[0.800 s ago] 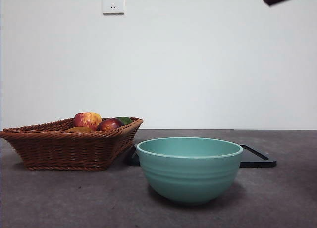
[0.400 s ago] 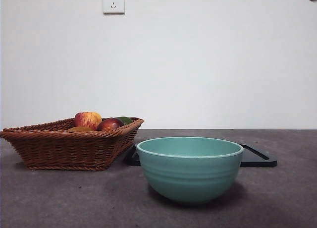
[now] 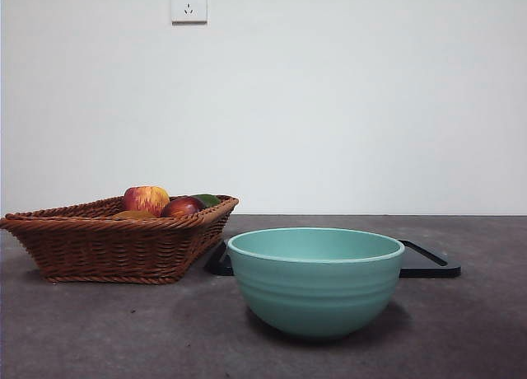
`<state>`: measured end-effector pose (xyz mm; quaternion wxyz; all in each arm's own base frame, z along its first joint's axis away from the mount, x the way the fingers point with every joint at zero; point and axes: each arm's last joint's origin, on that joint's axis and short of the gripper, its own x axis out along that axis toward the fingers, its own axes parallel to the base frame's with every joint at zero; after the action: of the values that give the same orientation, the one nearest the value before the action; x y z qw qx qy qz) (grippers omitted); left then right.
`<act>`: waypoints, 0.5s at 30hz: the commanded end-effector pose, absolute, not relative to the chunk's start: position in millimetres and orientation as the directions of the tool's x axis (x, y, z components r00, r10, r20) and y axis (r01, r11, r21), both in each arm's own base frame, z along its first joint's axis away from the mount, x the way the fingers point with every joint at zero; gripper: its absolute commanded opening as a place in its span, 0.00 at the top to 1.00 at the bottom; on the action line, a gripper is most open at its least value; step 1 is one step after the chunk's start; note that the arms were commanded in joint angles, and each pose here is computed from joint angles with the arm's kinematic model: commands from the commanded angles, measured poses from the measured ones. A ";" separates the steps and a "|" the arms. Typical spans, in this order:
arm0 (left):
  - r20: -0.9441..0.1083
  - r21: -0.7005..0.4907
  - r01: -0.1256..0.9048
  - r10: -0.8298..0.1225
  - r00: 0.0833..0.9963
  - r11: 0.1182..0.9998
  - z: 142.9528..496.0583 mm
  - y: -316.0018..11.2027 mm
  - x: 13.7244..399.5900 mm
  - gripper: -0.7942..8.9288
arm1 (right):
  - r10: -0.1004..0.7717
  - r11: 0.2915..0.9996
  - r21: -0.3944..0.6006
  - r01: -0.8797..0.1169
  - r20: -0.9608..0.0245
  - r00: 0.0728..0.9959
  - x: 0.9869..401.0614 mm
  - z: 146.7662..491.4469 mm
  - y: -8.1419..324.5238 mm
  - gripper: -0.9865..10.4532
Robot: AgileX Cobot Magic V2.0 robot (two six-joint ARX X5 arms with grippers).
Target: Pick up the wifruite, put it on the bowl, pick up the plate, put it on desk
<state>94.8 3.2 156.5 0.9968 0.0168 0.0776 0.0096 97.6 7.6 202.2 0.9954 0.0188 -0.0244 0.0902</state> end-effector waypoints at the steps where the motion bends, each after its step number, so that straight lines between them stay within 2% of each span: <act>1: -0.179 0.030 -0.020 0.025 0.984 0.999 149.1 3.4 95.5 0.91 | 0.146 0.989 0.024 -0.148 0.072 0.987 97.5 196.6 6.1 0.91; 10: -0.179 0.029 -0.020 0.025 0.984 0.999 149.1 3.4 95.5 0.91 | 0.123 0.992 0.036 -0.125 0.046 0.991 98.6 171.4 5.5 0.91; 15: -0.179 0.029 -0.020 0.025 0.984 0.999 149.1 3.4 95.5 0.91 | 0.123 0.992 0.040 -0.123 -0.002 0.992 97.1 166.0 5.4 0.91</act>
<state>94.8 3.2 156.5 0.9968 0.0162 0.0776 0.0096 97.1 5.5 167.4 0.9978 0.0205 0.0024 0.0636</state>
